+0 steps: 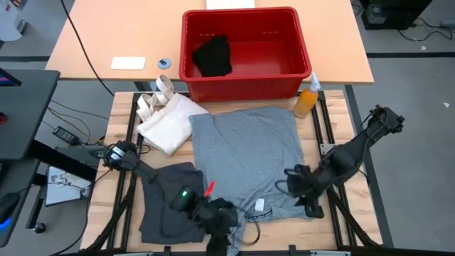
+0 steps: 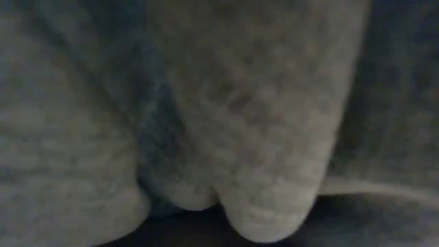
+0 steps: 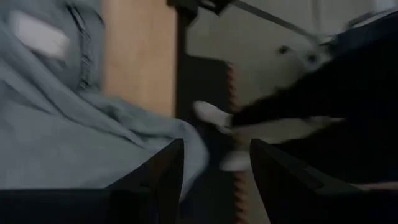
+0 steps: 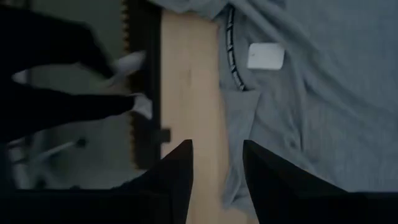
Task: Fold Laundry from Bin
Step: Fold the light gray t-shirt
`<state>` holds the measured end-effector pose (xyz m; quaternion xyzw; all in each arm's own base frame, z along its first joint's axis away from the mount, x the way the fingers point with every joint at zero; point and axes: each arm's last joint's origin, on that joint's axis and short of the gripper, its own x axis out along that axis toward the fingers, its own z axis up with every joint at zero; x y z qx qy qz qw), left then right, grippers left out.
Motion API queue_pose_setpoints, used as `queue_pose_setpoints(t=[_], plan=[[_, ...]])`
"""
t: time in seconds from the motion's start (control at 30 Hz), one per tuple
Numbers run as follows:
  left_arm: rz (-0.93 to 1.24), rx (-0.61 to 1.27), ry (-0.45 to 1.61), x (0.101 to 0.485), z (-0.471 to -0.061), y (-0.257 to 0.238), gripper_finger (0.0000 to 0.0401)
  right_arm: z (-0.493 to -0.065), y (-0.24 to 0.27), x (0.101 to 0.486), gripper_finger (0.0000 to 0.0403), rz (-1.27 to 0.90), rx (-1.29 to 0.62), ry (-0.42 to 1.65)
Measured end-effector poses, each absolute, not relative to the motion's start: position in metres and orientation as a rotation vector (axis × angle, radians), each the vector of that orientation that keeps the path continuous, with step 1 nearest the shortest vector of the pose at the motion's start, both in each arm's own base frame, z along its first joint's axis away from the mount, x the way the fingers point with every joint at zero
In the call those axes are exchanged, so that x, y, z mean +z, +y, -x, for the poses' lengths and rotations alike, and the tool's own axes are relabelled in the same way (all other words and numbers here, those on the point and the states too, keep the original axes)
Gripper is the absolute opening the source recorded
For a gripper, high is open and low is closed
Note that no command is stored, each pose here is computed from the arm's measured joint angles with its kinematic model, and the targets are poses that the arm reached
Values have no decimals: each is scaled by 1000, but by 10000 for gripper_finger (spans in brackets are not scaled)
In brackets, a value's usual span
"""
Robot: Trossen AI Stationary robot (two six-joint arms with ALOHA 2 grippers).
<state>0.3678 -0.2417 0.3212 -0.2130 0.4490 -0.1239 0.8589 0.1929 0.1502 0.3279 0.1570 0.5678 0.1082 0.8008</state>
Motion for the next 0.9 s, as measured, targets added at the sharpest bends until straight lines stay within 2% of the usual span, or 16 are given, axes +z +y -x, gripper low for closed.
queue_pose_setpoints(t=[0.1, 0.23, 0.4, 0.53, 0.77, 0.9], plan=[[278, -194, 870, 316, -360, -253, 187, -198, 164, 319, 147, -341, 156, 1194], [214, -143, 882, 288, -360, -256, 187, -207, 180, 301, 147, -360, 158, 1153], [290, -185, 857, 244, -361, -260, 187, -217, 192, 246, 147, -513, 104, 1214], [439, -194, 788, 223, -357, -268, 185, -219, 201, 209, 146, -564, 121, 1291], [593, -186, 679, 229, -355, -280, 164, -227, 209, 170, 132, -454, -13, 1314], [663, -219, 627, 244, -350, -285, 154, -227, 207, 160, 130, -366, -47, 1327]])
